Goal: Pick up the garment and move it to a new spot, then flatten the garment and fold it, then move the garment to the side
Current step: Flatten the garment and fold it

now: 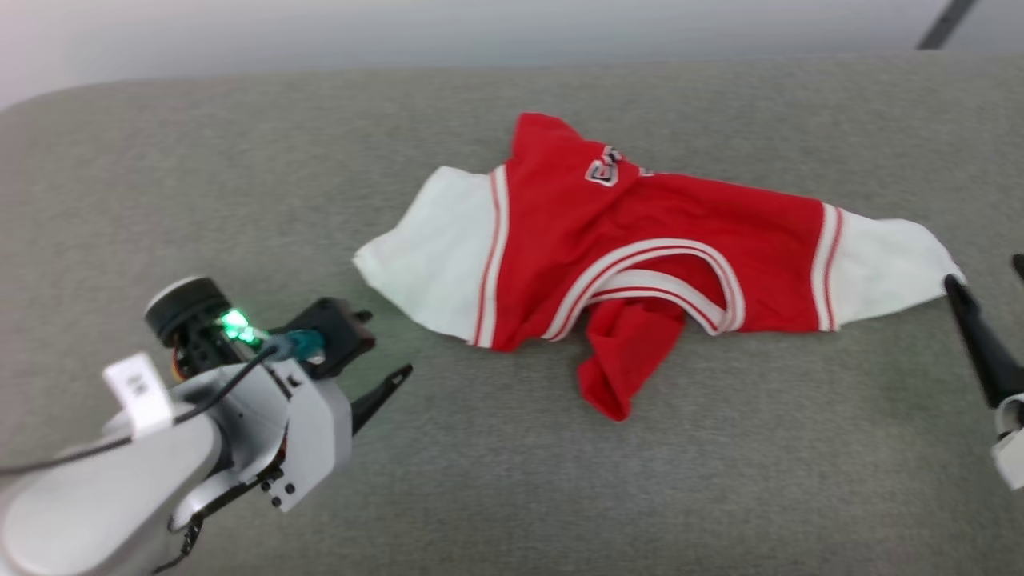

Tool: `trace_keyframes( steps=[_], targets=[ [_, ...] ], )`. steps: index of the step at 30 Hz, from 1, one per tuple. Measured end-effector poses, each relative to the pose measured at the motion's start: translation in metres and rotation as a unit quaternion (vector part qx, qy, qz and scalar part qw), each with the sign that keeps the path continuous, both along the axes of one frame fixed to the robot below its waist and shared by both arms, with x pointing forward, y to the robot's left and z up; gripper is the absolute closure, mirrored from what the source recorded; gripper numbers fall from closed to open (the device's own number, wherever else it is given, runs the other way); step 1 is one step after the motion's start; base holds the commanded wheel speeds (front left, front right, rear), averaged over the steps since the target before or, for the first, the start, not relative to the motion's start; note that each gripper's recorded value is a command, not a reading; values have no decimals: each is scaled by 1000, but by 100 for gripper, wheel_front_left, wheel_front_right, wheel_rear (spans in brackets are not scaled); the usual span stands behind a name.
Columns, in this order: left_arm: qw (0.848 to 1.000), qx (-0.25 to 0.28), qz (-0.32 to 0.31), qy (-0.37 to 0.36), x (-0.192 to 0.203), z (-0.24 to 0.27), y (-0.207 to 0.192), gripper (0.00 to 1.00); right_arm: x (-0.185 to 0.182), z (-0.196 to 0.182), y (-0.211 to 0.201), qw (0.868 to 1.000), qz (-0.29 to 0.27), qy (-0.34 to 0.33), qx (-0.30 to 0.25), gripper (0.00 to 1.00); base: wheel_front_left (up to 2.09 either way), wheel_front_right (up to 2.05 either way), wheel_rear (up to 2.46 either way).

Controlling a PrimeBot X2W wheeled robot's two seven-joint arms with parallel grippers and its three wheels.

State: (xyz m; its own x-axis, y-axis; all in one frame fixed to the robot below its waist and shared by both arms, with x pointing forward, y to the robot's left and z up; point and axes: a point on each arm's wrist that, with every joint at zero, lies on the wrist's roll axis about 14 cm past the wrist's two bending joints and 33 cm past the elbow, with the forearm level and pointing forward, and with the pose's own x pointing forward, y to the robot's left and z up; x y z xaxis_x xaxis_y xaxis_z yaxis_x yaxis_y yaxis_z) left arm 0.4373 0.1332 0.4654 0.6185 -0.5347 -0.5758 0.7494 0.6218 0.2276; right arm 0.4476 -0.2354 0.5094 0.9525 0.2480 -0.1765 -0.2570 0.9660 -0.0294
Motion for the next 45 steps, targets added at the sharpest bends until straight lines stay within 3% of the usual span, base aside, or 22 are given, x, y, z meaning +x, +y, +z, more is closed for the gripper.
trace_keyframes(
  steps=[6, 12, 18, 24, 25, 26, 27, 30, 34, 39, 44, 45],
  targets=[
    [997, 44, -54, 45, 14, -9, -22, 0, -19, 5, 11, 1000, -2, 1, 0, 0, 0, 0, 0],
    [995, 59, -60, 45, 47, -14, -35, 0, -25, 0, 8, 1000, -12, 12, -3, 0, 0, 0, 0],
    [986, 118, -81, 92, 37, -55, -38, 0, -28, -9, -1, 999, -25, 27, -7, 0, 0, 0, 0],
    [984, 122, -86, 93, 43, -67, -40, 0, -27, -15, -6, 999, -32, 36, -12, 0, 0, 0, 0],
    [985, 120, -86, 94, 44, -68, -41, 16, -27, -16, -5, 999, -28, 39, -14, 0, 0, 0, 0],
    [985, 118, -86, 95, 44, -70, -42, 66, -27, -19, -3, 999, -21, 45, -18, 0, 0, 0, 0],
    [985, 117, -86, 97, 45, -71, -43, 98, -26, -20, 0, 998, -12, 50, -23, 0, 0, 0, 0],
    [986, 107, -85, 100, 46, -73, -47, 100, -24, -30, 14, 995, 32, 78, -50, 0, 0, 0, 0],
    [986, 98, -81, 104, 48, -73, -48, 100, -23, -49, 28, 980, 104, 132, -111, 0, 0, 0, 0],
    [988, 84, -83, 101, 50, -73, -53, 100, -15, -69, 29, 945, 174, 192, -198, 0, 0, 0, 0],
    [989, 69, -78, 101, 53, -75, -56, 100, 11, -85, 26, 920, 204, 212, -257, 0, 0, 0, 0],
    [989, 69, -78, 101, 53, -75, -56, 100, 11, -85, 26, 920, 204, 212, -257, 0, 0, 0, 0]
  ],
)
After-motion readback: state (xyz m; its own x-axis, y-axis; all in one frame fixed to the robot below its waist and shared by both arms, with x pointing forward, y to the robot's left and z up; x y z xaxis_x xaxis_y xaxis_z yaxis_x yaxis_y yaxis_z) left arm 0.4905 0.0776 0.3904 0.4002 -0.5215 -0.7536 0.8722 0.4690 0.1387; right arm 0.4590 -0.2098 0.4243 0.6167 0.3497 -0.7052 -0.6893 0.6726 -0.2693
